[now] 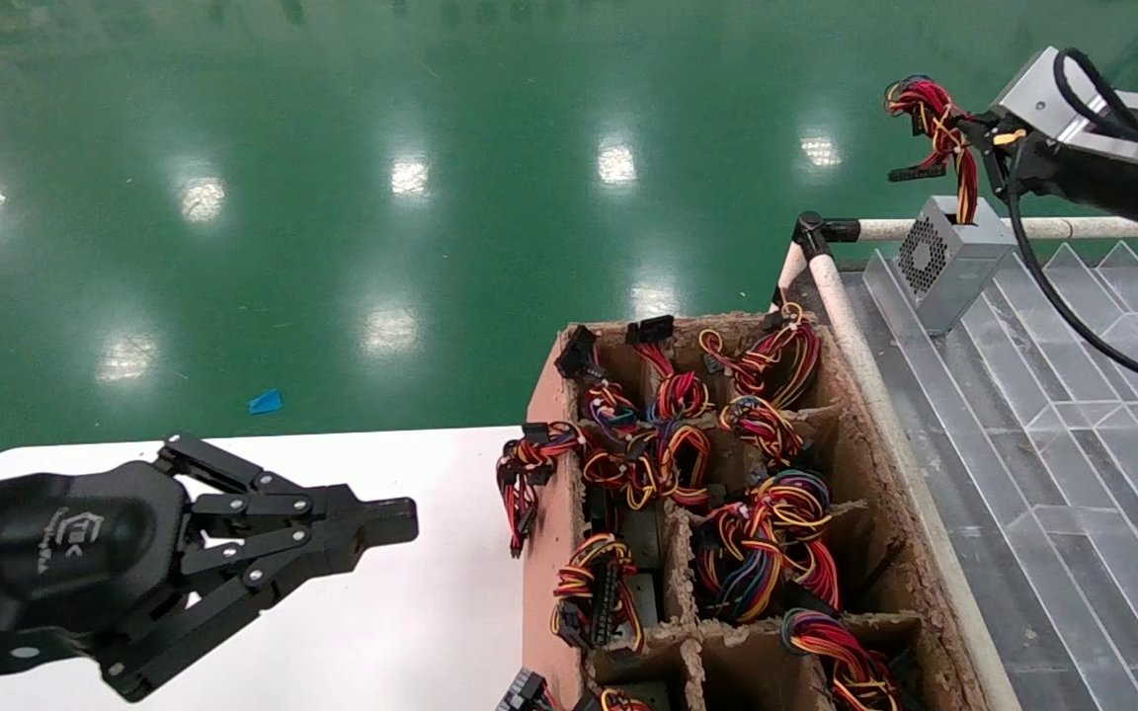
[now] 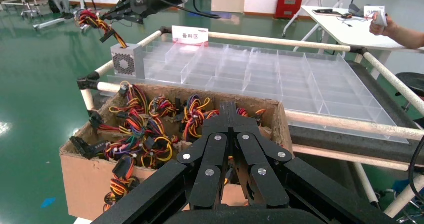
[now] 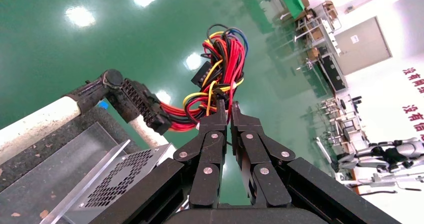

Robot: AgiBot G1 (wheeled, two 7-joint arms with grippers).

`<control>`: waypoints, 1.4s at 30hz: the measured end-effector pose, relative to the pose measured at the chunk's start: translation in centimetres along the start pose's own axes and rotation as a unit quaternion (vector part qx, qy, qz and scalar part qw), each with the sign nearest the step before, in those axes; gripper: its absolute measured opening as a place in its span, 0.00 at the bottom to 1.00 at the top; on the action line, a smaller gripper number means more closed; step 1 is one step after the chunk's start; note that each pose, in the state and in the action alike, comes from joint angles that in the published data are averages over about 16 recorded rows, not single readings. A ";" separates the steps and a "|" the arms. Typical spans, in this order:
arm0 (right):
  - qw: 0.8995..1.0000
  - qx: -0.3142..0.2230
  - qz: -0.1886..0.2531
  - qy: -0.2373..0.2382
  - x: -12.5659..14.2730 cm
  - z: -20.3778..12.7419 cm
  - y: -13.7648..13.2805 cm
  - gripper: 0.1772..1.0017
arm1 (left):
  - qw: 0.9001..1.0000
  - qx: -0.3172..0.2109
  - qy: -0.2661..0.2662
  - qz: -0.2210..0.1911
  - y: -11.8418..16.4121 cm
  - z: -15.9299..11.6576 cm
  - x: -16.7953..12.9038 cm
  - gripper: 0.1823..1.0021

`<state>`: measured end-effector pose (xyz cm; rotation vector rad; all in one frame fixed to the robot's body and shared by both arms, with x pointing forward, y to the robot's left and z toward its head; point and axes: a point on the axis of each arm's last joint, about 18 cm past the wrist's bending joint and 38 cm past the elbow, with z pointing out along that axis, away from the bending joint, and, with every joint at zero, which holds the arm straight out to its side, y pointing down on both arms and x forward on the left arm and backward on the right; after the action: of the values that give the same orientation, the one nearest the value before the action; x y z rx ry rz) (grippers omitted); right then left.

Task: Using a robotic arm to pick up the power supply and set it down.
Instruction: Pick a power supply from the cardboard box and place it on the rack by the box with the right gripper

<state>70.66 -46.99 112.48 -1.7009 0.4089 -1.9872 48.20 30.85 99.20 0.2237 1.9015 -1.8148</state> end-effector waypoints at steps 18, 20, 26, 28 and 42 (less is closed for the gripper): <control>0.999 0.010 0.019 0.024 1.5 -0.3 -0.5 0.08 | 1.000 0.000 0.000 0.000 0.0 0.0 0.0 0.01; 0.999 0.012 0.020 0.026 1.7 -0.3 -0.7 0.10 | 1.000 0.000 0.000 0.000 0.0 0.0 0.0 0.01; 0.999 0.021 0.019 0.033 2.4 -0.6 -1.1 0.20 | 1.000 0.000 0.000 0.000 0.0 0.0 0.0 0.01; 0.999 0.025 0.019 0.034 2.6 -0.6 -1.3 0.23 | 1.000 0.000 0.000 0.000 0.0 0.0 0.0 0.01; 0.992 0.105 0.067 0.009 1.0 -1.6 -2.6 0.60 | 1.000 0.000 0.000 0.000 0.0 0.0 0.0 0.01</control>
<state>68.50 -45.55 114.39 -1.4877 0.3013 -1.8784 48.20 30.85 99.20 0.2237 1.9015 -1.8148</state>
